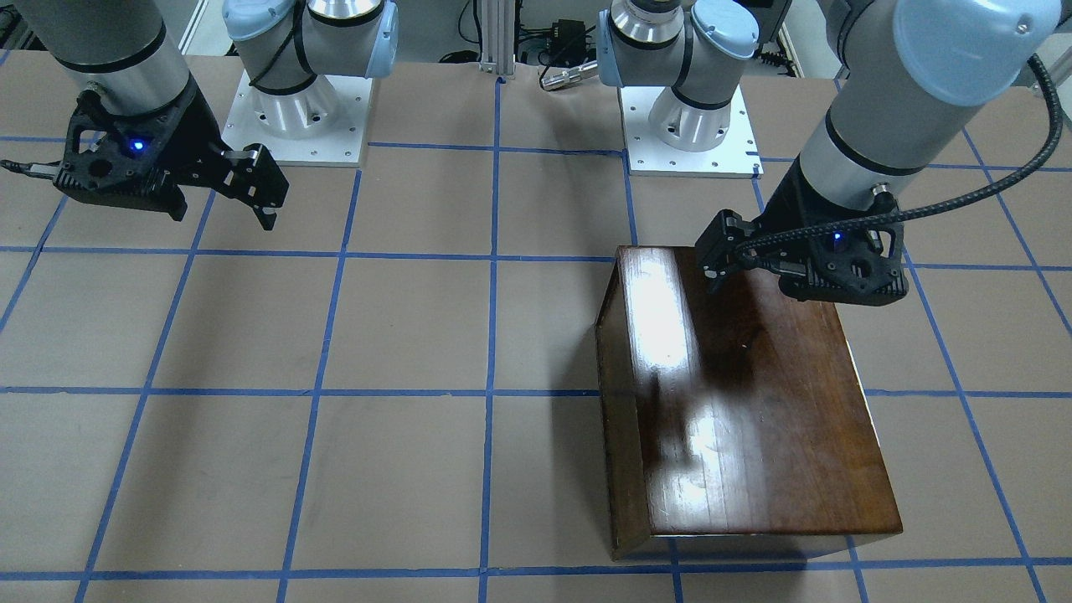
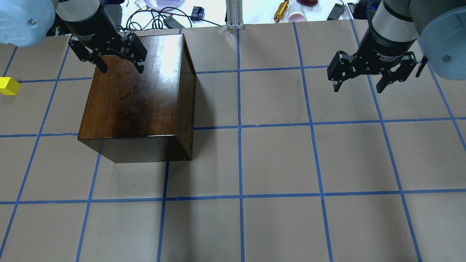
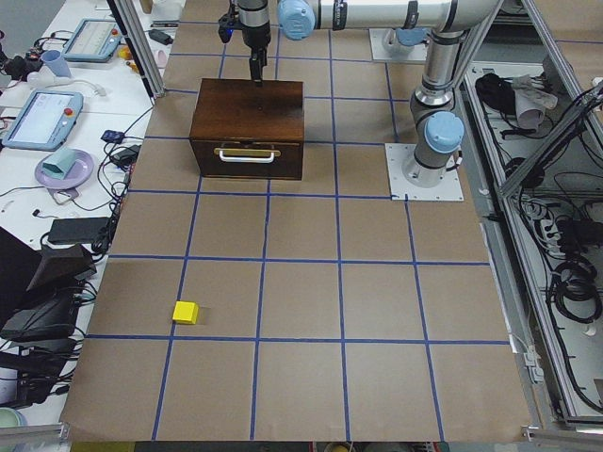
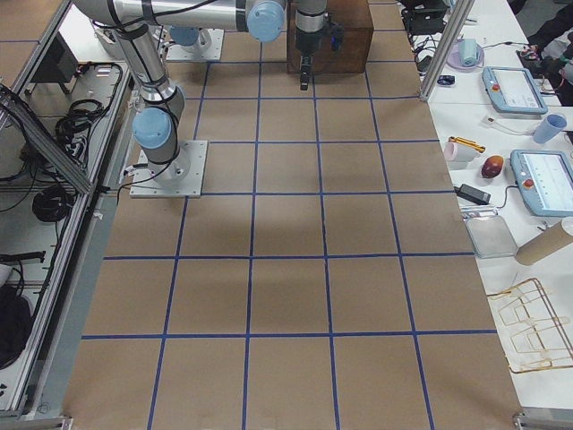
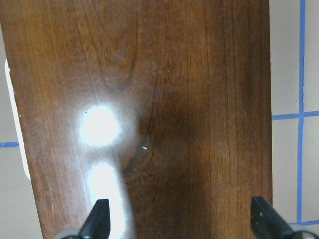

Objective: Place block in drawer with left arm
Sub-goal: 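Move the left gripper off the cabinet top toward the drawer side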

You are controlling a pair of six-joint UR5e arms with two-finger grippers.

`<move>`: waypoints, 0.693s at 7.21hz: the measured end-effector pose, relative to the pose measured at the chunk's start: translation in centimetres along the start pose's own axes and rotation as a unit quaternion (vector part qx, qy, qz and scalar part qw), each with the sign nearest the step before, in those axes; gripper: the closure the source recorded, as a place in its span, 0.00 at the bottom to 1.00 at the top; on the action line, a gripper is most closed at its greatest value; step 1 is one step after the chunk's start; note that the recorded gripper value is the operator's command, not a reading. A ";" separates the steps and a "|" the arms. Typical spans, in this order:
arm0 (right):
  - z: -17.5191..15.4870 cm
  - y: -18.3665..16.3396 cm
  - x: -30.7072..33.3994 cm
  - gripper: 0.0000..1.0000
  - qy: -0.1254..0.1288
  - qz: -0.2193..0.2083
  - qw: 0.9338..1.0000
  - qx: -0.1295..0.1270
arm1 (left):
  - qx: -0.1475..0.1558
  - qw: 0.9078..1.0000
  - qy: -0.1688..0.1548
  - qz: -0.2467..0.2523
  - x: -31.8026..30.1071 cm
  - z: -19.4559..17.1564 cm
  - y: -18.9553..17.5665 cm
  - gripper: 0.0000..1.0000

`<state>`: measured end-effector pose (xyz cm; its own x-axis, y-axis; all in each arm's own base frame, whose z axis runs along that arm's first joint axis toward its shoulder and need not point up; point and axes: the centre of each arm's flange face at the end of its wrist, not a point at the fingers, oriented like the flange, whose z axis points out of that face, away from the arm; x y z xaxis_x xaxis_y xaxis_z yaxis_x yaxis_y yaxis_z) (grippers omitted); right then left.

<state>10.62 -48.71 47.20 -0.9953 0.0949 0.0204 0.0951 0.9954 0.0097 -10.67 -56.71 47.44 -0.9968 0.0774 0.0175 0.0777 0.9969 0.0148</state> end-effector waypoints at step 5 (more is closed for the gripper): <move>0.0 0.0 0.0 0.00 0.000 0.000 1.000 0.000 | 0.000 1.000 -0.005 -0.004 -0.2 0.1 0.0 0.00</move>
<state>10.62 -48.71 47.20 -0.9953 0.0949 0.0204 0.0951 0.9954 0.0097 -10.51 -56.73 47.38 -0.9976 0.0689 0.0074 0.0691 0.9975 0.0158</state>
